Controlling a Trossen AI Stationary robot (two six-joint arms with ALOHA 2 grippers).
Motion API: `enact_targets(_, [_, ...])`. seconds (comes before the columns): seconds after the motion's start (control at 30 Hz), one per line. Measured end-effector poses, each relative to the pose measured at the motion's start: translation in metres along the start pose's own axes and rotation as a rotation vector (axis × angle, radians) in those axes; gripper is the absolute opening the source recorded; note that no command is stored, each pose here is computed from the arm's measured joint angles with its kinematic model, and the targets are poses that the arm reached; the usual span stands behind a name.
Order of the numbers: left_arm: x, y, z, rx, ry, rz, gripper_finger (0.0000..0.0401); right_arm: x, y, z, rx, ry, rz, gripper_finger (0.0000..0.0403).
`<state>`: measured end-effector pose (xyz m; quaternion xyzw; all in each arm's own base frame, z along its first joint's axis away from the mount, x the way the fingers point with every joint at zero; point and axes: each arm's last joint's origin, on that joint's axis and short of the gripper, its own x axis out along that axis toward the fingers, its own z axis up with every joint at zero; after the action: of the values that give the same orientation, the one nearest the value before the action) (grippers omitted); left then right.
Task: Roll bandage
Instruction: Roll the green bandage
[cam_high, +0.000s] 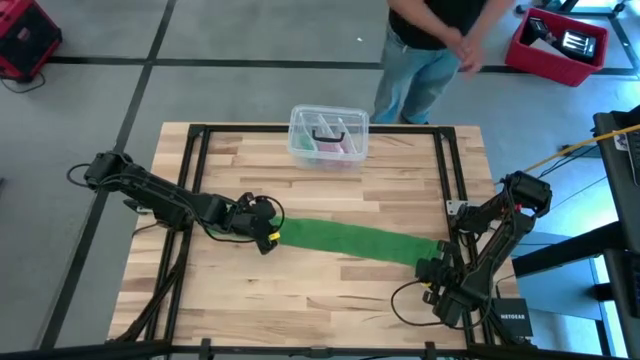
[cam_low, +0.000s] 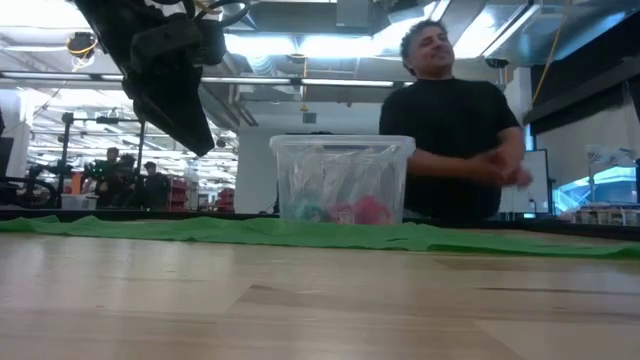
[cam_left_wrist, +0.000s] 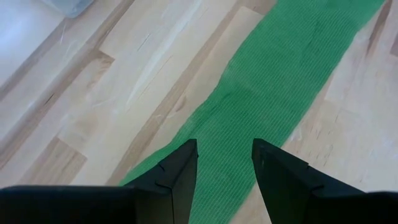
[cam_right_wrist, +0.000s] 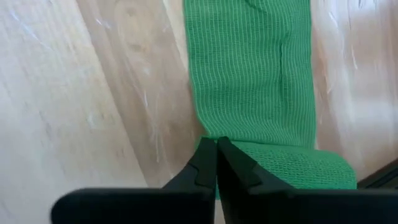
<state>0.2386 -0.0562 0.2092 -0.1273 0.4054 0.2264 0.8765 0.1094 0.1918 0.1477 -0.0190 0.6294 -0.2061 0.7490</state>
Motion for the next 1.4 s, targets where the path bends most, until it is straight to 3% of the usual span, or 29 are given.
enact_targets(0.3, [0.000,-0.002,0.003,0.002,-0.030,-0.021,0.0148,-0.030,0.009,0.013,-0.137,-0.095,0.013,0.0002])
enact_targets(0.57, [0.005,-0.015,0.014,0.009,-0.142,-0.104,0.0148,-0.044,0.017,0.025,-0.277,-0.372,-0.002,0.0001])
enact_targets(0.87, [0.048,-0.042,0.027,-0.012,-0.301,-0.225,0.0148,-0.050,0.038,0.044,-0.486,-0.705,-0.031,0.0001])
enact_targets(1.1, [0.082,-0.058,0.045,-0.027,-0.320,-0.315,0.0148,-0.053,0.048,0.070,-0.594,-0.802,-0.048,0.0000])
enact_targets(1.4, [0.092,-0.080,0.087,0.073,-0.370,-0.438,0.0148,-0.051,0.048,0.090,-0.701,-0.810,-0.063,0.0000])
